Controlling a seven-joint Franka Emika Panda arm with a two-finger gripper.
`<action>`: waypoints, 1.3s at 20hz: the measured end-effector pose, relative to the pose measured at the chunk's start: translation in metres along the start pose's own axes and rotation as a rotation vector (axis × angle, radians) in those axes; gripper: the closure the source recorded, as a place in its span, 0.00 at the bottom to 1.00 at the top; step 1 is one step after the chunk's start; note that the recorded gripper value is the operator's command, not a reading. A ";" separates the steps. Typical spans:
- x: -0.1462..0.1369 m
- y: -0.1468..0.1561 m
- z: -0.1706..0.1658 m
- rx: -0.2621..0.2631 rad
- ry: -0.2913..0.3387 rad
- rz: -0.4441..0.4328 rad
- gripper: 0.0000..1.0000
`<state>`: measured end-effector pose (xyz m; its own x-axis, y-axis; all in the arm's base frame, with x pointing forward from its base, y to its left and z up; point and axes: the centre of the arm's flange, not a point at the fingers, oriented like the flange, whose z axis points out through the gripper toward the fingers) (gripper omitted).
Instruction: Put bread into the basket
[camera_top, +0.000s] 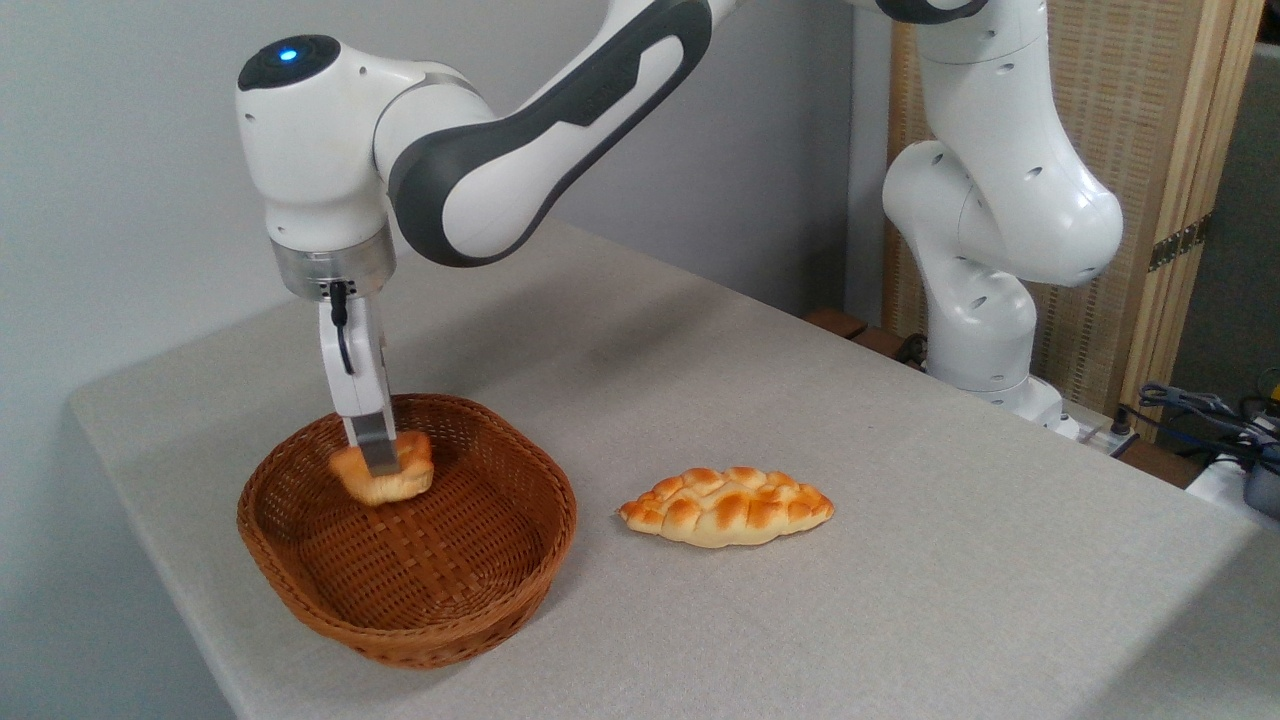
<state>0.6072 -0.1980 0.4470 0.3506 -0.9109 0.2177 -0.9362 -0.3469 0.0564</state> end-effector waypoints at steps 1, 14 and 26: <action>0.000 -0.001 -0.002 0.003 0.002 -0.001 0.00; -0.105 0.000 -0.170 0.087 -0.021 -0.174 0.00; -0.144 0.004 -0.211 0.023 -0.158 -0.377 0.00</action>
<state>0.5475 -0.0213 0.6212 0.6702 -0.7414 0.0335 -0.7412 -0.6663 0.0815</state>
